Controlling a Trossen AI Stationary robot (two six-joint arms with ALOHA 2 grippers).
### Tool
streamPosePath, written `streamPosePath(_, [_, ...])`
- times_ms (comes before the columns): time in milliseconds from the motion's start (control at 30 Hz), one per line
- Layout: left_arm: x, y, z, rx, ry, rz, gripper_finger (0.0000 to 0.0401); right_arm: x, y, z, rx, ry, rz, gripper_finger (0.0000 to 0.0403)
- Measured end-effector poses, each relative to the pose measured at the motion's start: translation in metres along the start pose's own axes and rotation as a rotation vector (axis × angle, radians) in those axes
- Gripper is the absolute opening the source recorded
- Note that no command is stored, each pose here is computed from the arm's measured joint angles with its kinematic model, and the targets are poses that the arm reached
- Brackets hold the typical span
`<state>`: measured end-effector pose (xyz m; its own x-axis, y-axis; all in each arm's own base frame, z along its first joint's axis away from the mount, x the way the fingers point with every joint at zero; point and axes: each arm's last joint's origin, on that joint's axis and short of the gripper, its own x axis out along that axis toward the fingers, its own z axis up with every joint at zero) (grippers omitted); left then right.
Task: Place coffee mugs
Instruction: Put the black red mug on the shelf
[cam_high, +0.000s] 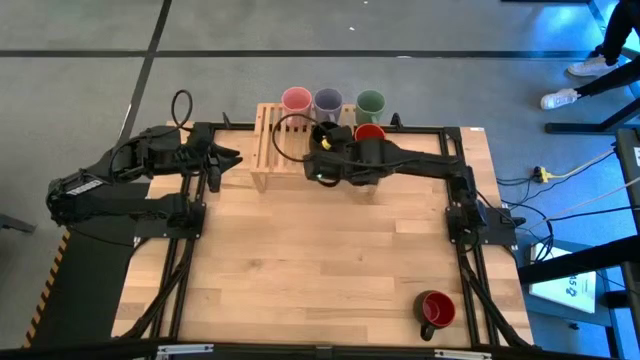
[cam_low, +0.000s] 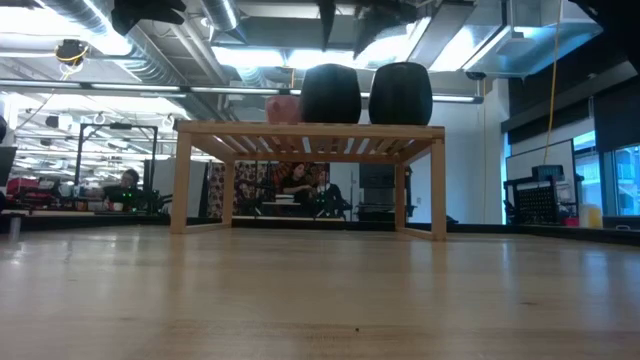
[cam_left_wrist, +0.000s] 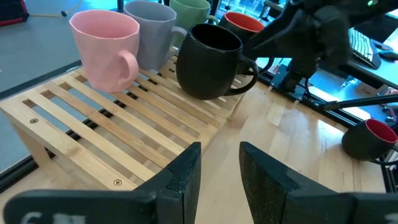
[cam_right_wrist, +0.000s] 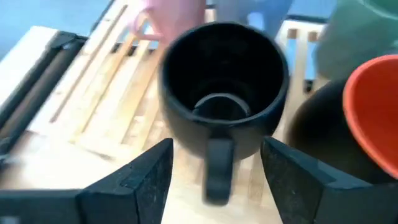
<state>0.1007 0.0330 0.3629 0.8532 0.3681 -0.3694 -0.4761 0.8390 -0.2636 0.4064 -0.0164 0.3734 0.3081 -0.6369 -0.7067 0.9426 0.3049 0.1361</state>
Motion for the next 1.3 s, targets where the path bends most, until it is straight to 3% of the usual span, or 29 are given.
streamPosePath(133, [0.0,-0.002,0.0,0.0,0.018,-0.052,0.0104,-0.033,0.007,-0.015,-0.022,0.074,0.16,0.0229])
streamPosePath(267, [0.0,-0.003,-0.002,0.002,0.045,-0.11,0.0104,-0.077,0.019,-0.063,-0.106,0.154,0.28,0.0229])
streamPosePath(467, [-0.001,-0.005,-0.005,0.003,0.099,-0.19,0.0104,-0.136,0.014,-0.125,-0.02,0.252,0.347,0.023])
streamPosePath(700, [-0.002,-0.009,-0.006,-0.008,0.152,-0.335,0.0104,-0.19,-0.017,-0.187,0.097,0.454,0.262,0.023])
streamPosePath(833, [-0.003,-0.012,-0.008,-0.012,0.168,-0.367,0.0104,-0.211,-0.029,-0.216,0.099,0.51,0.26,0.023])
streamPosePath(967, [-0.004,-0.016,-0.009,-0.025,0.18,-0.375,0.0104,-0.214,-0.043,-0.247,0.015,0.622,0.161,0.023])
streamPosePath(1300, [-0.004,-0.029,-0.015,-0.087,0.231,-0.386,0.0104,-0.213,-0.083,-0.311,-0.187,0.73,-0.064,0.023])
